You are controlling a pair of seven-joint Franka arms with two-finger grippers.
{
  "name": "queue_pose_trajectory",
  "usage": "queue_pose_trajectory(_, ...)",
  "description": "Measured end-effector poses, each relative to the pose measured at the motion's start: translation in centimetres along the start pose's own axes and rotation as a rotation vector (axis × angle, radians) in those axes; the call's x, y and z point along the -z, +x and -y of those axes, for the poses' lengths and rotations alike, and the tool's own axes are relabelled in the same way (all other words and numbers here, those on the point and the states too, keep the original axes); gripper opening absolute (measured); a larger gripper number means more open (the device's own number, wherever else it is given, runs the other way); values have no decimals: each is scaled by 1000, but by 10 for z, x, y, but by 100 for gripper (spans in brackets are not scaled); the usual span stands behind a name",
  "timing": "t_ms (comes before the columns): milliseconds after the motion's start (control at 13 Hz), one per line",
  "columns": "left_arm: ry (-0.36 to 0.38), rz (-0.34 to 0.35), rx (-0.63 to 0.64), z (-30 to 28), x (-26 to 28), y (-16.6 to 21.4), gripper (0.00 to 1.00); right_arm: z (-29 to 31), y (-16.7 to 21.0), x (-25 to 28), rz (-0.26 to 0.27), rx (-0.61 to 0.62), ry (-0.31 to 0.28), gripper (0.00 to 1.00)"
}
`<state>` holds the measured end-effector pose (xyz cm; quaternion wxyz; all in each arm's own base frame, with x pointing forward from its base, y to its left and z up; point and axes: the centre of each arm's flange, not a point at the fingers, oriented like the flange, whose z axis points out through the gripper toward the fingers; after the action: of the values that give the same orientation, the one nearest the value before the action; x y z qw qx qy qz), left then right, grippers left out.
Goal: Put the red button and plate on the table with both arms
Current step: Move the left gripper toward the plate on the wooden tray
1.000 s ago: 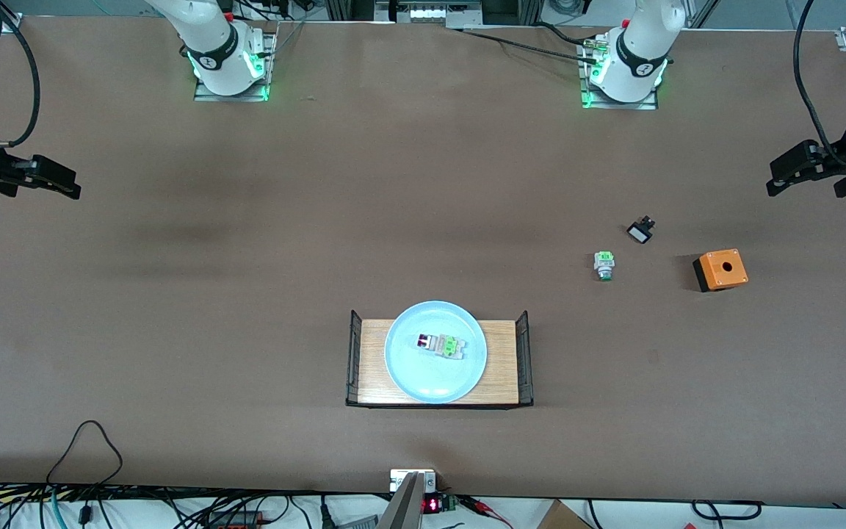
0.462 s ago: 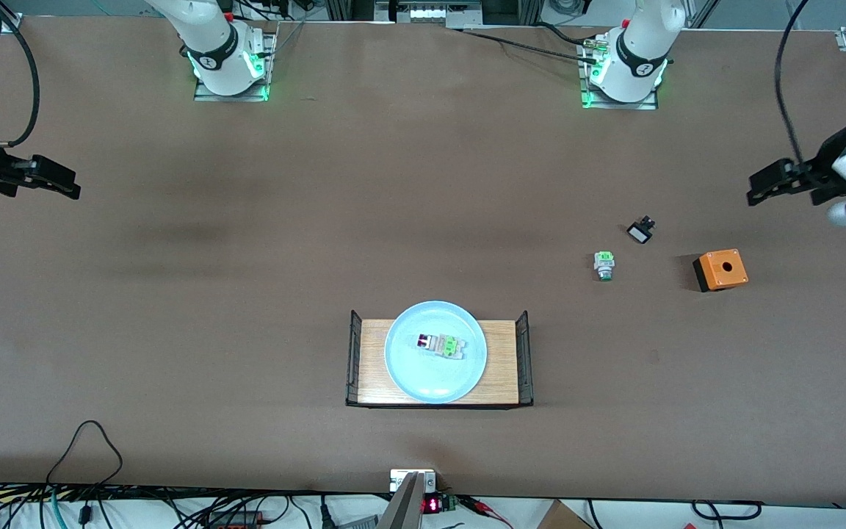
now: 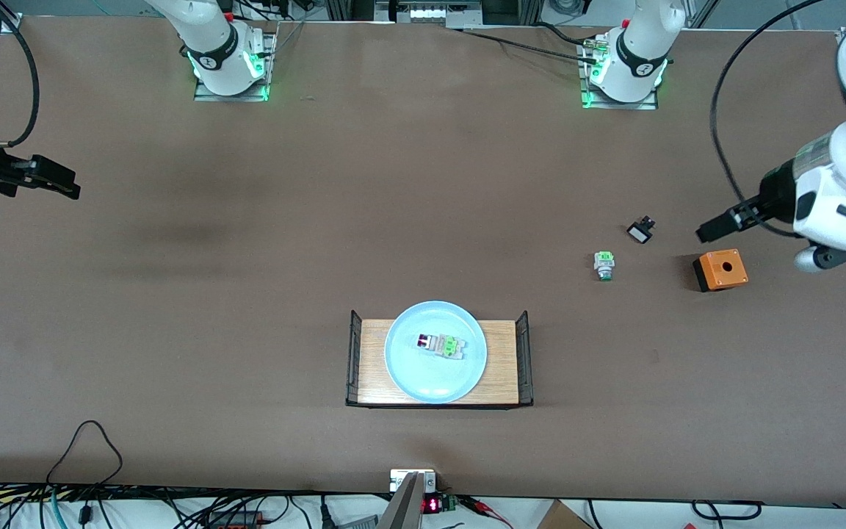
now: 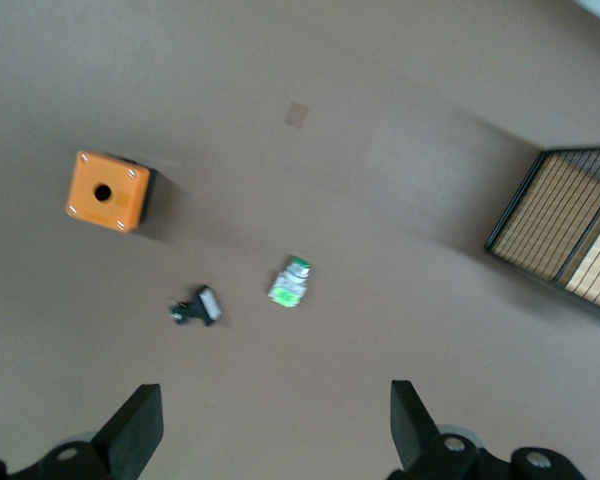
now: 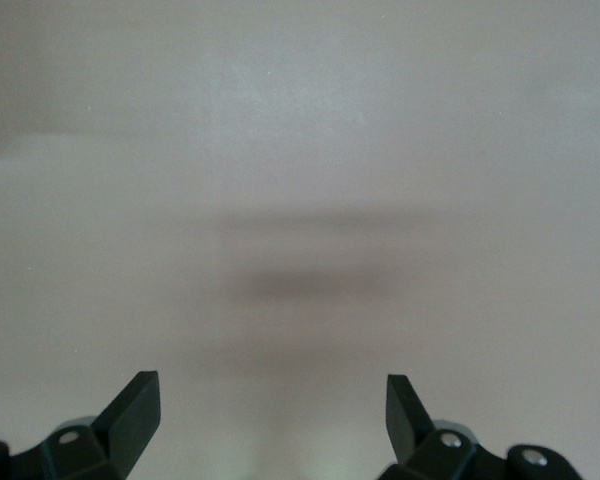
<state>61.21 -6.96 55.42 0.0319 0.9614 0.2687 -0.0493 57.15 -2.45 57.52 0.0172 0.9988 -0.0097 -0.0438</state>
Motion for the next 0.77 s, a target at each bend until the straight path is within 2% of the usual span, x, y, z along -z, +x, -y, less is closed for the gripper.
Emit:
queue_pose_trajectory(462, -34, -6, 376, -109, -26, -9, 100, 0, 0, 0, 0, 0, 0, 100)
queue_pose_trajectory(615, -55, -10, 464, -137, -33, -10, 100, 0, 0, 0, 0, 0, 0, 100)
queue_pose_trajectory(769, -110, -30, 526, -168, -44, -13, 100, 0, 0, 0, -1, 0, 0, 100)
